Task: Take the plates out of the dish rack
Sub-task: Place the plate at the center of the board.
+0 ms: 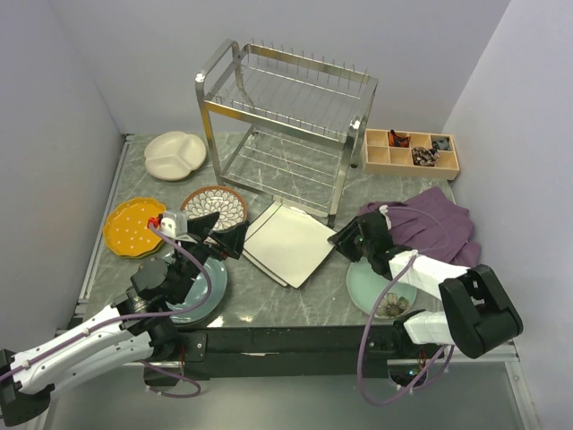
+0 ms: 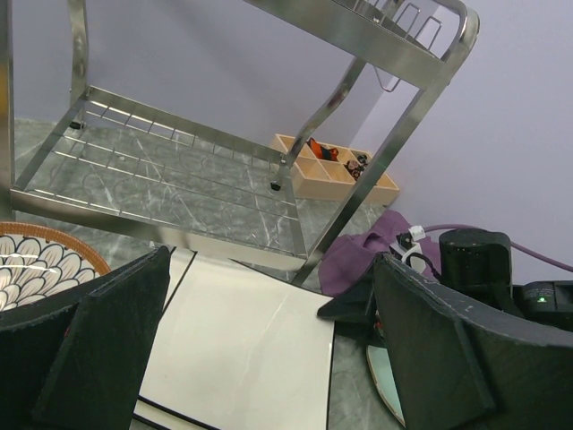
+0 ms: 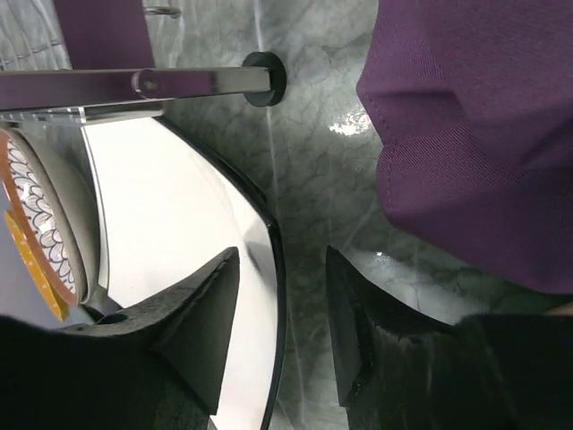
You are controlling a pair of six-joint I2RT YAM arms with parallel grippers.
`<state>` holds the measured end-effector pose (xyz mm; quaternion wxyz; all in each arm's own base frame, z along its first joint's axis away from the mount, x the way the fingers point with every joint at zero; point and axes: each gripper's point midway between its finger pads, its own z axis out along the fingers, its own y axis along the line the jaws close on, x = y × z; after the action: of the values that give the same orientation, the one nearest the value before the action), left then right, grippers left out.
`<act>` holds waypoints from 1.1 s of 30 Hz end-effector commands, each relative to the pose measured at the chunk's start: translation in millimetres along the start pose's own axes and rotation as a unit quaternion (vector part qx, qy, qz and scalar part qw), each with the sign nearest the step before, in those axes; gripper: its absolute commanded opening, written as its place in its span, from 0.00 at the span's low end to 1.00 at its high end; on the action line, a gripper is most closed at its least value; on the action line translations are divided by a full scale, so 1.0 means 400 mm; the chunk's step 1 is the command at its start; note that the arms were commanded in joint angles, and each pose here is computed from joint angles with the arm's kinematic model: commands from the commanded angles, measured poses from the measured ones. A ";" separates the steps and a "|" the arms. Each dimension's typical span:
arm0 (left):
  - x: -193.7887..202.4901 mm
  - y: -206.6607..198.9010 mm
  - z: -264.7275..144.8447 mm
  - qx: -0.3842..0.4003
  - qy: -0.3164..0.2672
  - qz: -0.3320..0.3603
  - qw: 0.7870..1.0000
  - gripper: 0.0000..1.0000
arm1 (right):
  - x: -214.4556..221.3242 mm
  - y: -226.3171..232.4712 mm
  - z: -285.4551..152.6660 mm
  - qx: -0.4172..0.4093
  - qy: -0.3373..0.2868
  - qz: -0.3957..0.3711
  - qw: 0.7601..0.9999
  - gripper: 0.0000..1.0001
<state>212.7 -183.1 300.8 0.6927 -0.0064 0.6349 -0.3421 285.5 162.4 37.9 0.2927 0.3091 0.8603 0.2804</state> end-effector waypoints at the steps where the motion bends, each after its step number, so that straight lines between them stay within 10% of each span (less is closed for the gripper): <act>1: -0.010 -0.011 0.002 0.010 -0.008 -0.001 1.000 0.99 | -0.043 0.041 -0.027 -0.024 -0.036 0.003 0.999 0.49; 20: -0.008 -0.009 0.005 0.006 -0.008 0.001 1.000 0.99 | -0.009 0.059 -0.026 -0.041 -0.022 -0.001 0.999 0.11; 33: -0.012 -0.010 0.003 0.008 -0.010 0.001 1.000 1.00 | -0.017 0.064 0.000 -0.036 -0.026 -0.003 0.999 0.08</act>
<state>213.7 -185.0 298.6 0.6911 -0.0044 0.6377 -0.3402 285.3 171.1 45.6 0.3038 0.3055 0.8527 0.2955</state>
